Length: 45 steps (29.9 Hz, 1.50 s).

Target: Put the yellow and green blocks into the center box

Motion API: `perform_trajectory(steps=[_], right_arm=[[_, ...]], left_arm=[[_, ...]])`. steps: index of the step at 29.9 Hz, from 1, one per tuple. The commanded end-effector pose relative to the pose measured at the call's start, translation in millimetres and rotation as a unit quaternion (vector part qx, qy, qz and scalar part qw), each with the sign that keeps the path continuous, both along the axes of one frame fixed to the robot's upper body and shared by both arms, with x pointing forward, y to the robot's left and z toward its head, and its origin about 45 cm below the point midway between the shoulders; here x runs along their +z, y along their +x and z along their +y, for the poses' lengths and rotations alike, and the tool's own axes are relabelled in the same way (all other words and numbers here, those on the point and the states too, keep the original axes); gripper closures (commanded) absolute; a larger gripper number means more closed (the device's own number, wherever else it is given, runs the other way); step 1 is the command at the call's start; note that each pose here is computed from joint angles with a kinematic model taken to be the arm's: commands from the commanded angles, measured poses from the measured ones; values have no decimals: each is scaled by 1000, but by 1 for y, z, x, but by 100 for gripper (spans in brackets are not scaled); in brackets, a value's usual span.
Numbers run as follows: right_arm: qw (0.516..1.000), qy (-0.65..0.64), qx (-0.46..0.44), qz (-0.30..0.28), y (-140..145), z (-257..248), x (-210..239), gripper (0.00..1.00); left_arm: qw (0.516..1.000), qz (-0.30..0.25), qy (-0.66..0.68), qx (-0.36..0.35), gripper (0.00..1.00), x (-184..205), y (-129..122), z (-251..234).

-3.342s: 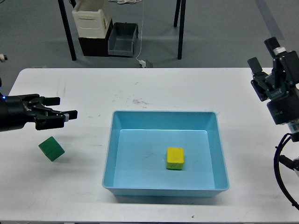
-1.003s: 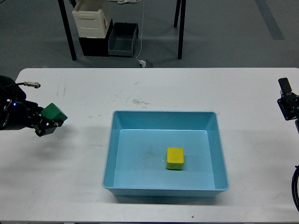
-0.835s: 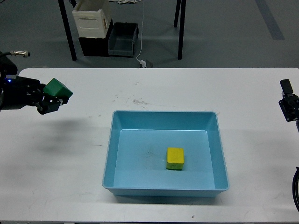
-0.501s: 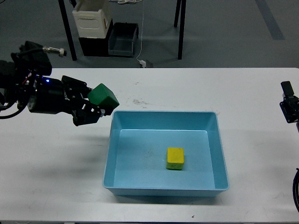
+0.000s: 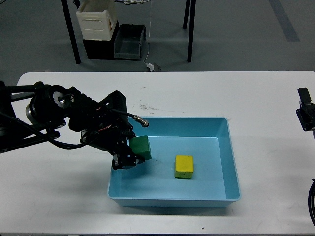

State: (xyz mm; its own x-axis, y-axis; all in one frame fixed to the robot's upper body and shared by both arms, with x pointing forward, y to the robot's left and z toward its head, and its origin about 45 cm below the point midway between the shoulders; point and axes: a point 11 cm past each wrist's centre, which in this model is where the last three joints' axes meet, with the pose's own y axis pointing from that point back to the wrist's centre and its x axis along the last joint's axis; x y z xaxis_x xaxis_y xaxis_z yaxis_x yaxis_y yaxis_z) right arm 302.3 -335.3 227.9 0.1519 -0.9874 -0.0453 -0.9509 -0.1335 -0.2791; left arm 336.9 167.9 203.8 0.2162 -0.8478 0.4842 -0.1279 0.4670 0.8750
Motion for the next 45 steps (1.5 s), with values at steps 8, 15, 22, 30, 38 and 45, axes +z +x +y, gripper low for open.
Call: perform_trajectory(steps=[8, 15, 22, 30, 38, 45], right_arm=[[1000, 0, 3, 0, 0, 1, 0, 0], [1000, 2, 10, 1, 0, 6, -1, 0], [999, 5, 25, -19, 17, 16, 17, 0], [980, 168, 77, 76, 42, 43, 16, 0], [923, 332, 179, 74, 36, 50, 25, 0], [846, 494, 178, 91, 8, 50, -5, 0]], left_arm=[[1000, 6, -3, 3, 10, -5, 1, -5], [999, 28, -41, 21, 0, 5, 1, -17], [929, 188, -281, 151, 0, 57, 3, -49], [746, 331, -511, 270, 0, 98, 27, -37], [420, 468, -684, 370, 0, 109, 46, 30], [105, 508, -724, 454, 0, 78, 46, 79]])
